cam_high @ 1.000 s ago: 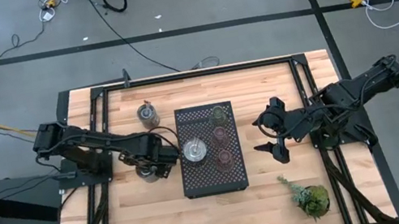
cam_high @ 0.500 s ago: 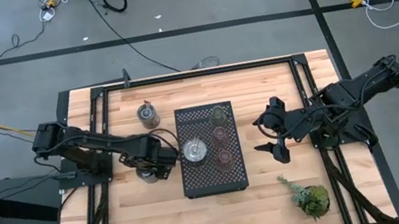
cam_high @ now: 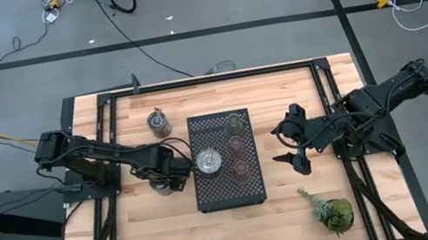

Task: Pick & Place candle stick holders
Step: Put the bottom silver scented candle on the shelf aligned with the silver scented candle

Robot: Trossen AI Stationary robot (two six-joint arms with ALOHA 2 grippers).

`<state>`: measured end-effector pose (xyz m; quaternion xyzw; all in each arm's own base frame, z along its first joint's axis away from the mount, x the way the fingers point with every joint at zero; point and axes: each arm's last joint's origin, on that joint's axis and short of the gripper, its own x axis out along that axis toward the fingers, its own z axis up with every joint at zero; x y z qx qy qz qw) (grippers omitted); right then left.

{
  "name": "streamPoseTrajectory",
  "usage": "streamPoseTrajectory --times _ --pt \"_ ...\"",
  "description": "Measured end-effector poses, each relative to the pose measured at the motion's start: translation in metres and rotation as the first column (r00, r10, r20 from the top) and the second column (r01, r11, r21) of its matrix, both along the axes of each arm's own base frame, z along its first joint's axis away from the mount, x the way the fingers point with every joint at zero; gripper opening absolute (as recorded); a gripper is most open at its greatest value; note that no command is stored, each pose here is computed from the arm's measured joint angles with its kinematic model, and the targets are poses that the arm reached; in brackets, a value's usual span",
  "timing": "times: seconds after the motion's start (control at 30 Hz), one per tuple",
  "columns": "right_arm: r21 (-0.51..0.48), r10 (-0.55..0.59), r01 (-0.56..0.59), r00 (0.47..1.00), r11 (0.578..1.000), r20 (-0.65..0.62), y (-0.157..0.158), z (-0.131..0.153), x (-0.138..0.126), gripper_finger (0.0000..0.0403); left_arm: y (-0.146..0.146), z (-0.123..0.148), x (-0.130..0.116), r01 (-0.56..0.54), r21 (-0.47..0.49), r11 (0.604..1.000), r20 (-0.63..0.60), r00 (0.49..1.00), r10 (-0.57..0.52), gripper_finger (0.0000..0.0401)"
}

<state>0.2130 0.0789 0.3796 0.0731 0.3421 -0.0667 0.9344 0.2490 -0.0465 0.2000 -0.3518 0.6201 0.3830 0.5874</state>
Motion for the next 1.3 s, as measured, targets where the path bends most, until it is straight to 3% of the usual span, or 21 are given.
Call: streamPoseTrajectory --times 0.27,0.47,1.3 --pt "0.002 -0.001 0.001 1.0 1.0 0.0 0.0 0.0 0.0 0.0369 -0.0015 -0.0002 0.0049 0.007 -0.03 1.0 0.048 0.999 -0.005 0.0392" --pt "0.002 -0.001 0.001 1.0 1.0 0.0 0.0 0.0 0.0 0.0369 -0.0014 0.0004 0.0047 0.007 -0.03 1.0 0.048 0.999 -0.005 0.0358" --pt "0.001 -0.002 0.002 1.0 1.0 0.003 0.0 0.0002 0.0002 0.0369 -0.0043 0.0094 -0.0016 0.035 -0.127 0.991 -0.037 0.999 -0.04 0.0358"
